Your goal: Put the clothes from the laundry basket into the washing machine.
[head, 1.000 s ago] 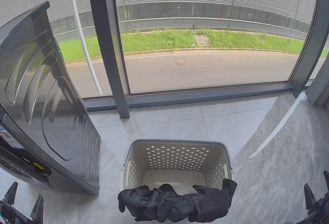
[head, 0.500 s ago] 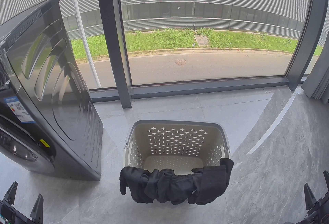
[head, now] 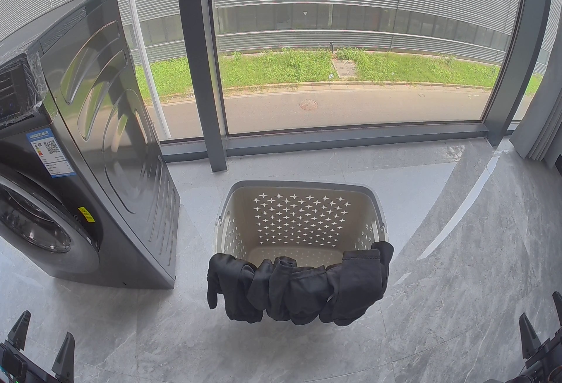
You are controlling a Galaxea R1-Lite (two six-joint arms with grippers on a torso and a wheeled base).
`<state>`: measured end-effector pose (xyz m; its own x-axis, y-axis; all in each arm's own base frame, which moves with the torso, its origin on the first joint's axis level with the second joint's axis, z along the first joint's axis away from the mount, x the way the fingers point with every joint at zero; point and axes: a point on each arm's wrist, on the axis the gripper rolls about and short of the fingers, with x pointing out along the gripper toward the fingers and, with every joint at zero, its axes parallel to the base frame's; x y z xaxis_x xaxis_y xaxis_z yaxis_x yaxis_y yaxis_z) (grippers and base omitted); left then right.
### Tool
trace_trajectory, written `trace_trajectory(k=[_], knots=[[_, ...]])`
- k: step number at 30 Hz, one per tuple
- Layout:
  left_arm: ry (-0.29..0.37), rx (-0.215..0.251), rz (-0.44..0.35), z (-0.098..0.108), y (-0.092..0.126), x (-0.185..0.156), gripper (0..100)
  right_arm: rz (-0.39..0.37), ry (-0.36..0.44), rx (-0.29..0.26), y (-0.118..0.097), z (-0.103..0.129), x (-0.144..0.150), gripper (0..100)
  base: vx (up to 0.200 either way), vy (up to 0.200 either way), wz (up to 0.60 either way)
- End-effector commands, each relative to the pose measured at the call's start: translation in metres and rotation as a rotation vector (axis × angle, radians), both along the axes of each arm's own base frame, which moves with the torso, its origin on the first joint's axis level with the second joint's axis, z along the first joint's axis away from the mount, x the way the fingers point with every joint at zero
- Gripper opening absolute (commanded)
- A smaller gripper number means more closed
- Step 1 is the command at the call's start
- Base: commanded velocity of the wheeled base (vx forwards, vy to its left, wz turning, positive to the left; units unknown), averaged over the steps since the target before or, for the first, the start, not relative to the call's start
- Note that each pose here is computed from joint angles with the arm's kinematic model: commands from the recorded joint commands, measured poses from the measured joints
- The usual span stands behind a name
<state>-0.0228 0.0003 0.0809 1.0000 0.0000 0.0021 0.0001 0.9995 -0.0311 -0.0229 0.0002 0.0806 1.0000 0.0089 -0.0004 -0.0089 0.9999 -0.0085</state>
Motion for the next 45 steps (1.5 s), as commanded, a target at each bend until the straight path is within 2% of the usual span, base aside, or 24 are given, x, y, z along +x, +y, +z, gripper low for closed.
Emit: trace_trajectory(k=[1, 45], knots=[[0.001, -0.001, 0.000, -0.0053, 0.0000, 0.0000, 100, 0.000, 0.000, -0.001, 0.0000, -0.0048, -0.0001, 100, 0.000, 0.000, 0.00], [0.001, -0.001, 0.000, -0.0053, 0.0000, 0.0000, 100, 0.002, 0.000, -0.002, 0.0000, -0.0048, -0.0001, 100, 0.000, 0.200, 0.00]])
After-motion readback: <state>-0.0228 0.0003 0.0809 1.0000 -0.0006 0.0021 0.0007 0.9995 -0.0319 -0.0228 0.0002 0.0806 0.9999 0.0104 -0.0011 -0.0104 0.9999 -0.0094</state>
